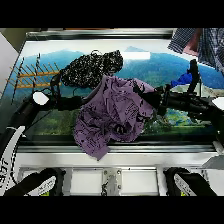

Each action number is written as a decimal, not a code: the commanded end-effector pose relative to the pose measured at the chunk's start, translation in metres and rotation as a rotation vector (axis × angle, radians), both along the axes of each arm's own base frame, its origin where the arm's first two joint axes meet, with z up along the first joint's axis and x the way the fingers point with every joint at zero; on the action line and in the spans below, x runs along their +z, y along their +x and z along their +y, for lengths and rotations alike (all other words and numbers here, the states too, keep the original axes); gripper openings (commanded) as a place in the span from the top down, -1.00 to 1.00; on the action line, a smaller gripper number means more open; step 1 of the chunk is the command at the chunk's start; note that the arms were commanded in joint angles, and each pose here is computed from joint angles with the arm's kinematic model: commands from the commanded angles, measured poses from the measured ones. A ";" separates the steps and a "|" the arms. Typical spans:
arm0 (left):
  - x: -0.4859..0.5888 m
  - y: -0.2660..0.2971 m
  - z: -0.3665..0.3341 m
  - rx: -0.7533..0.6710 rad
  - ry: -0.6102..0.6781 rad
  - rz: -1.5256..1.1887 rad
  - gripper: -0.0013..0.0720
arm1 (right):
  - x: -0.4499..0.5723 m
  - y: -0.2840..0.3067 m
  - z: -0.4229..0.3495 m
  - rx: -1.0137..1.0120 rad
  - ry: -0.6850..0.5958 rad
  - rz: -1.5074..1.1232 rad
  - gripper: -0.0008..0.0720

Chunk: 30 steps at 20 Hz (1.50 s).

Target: Fold the clothes and pants, and hang the long-sleeved shirts on hangers.

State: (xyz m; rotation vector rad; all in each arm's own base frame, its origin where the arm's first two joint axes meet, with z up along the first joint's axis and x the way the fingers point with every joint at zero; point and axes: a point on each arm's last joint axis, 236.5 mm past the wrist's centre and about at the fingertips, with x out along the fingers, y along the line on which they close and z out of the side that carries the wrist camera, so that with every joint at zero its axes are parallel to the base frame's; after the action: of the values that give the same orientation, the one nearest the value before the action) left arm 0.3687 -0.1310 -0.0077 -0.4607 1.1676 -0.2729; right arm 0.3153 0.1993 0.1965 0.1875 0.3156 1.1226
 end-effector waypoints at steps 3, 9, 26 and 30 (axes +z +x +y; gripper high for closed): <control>-0.004 0.004 0.017 0.036 0.004 0.013 0.93 | 0.003 -0.013 0.005 0.049 0.007 0.004 0.94; -0.007 0.001 0.044 0.085 -0.001 0.058 0.93 | -0.014 -0.013 0.001 0.050 -0.071 0.010 0.94; 0.246 -0.018 0.010 -0.179 0.181 -0.473 0.93 | 0.010 0.004 0.009 -0.033 0.121 -0.079 0.94; 0.294 -0.015 0.003 -0.200 0.272 -0.564 0.93 | 0.042 -0.009 0.031 0.020 0.251 -0.115 0.94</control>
State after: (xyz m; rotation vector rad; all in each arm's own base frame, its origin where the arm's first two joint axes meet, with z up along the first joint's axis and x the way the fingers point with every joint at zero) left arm 0.3563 -0.1288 0.2548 -0.0939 0.7271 -0.4140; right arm 0.3128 0.2188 0.2115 0.2652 0.1652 1.1461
